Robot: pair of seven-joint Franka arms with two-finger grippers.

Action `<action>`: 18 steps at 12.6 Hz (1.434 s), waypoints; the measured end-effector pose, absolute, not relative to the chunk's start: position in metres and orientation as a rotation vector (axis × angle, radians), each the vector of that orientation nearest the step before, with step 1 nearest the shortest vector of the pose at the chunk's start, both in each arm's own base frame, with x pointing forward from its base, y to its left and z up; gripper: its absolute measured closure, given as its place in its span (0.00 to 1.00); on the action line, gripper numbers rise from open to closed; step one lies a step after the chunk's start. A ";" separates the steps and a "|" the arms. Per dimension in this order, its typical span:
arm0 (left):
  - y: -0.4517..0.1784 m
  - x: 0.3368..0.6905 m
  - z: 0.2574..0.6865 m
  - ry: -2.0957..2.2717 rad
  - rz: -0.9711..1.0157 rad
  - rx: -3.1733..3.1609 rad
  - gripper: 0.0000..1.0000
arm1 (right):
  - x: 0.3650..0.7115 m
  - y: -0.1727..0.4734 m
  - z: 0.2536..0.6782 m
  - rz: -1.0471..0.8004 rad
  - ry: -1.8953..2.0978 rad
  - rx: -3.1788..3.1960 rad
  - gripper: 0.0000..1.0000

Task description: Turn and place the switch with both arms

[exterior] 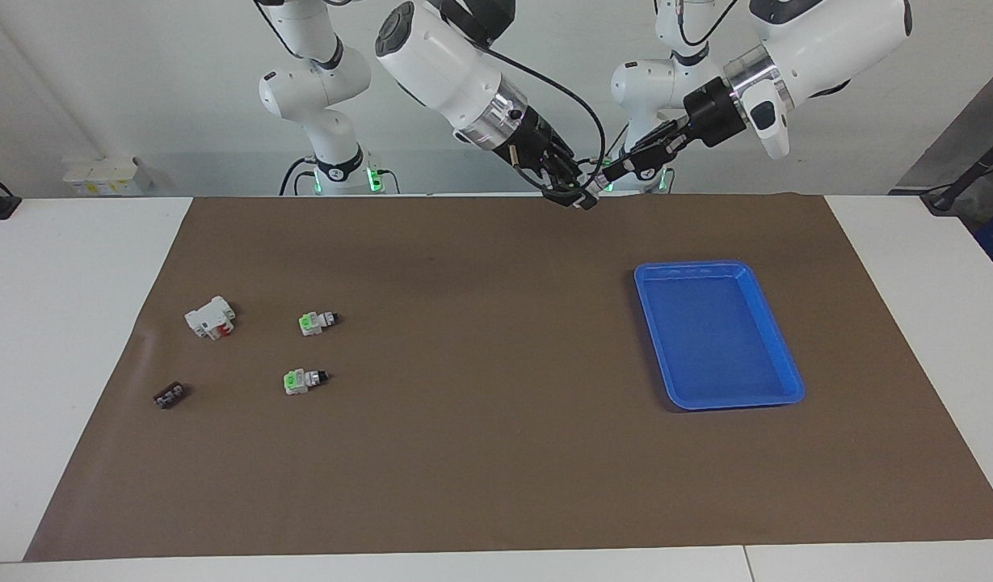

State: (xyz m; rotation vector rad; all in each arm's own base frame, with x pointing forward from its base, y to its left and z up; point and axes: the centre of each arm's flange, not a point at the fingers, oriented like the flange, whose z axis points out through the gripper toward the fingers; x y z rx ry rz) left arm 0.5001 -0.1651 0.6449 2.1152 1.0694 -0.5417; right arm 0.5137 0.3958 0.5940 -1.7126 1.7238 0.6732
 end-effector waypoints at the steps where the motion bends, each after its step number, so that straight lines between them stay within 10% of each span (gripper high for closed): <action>1: -0.167 0.499 0.646 1.071 -0.537 2.124 0.90 | 0.514 0.397 0.592 0.675 1.725 -1.714 0.55; 6: -0.164 0.495 0.648 1.110 -0.486 2.188 0.90 | 0.519 0.375 0.600 0.679 1.710 -1.765 0.02; 18: -0.100 0.505 0.533 1.063 -0.172 2.561 0.90 | 0.541 0.232 0.651 0.196 1.453 -2.178 0.01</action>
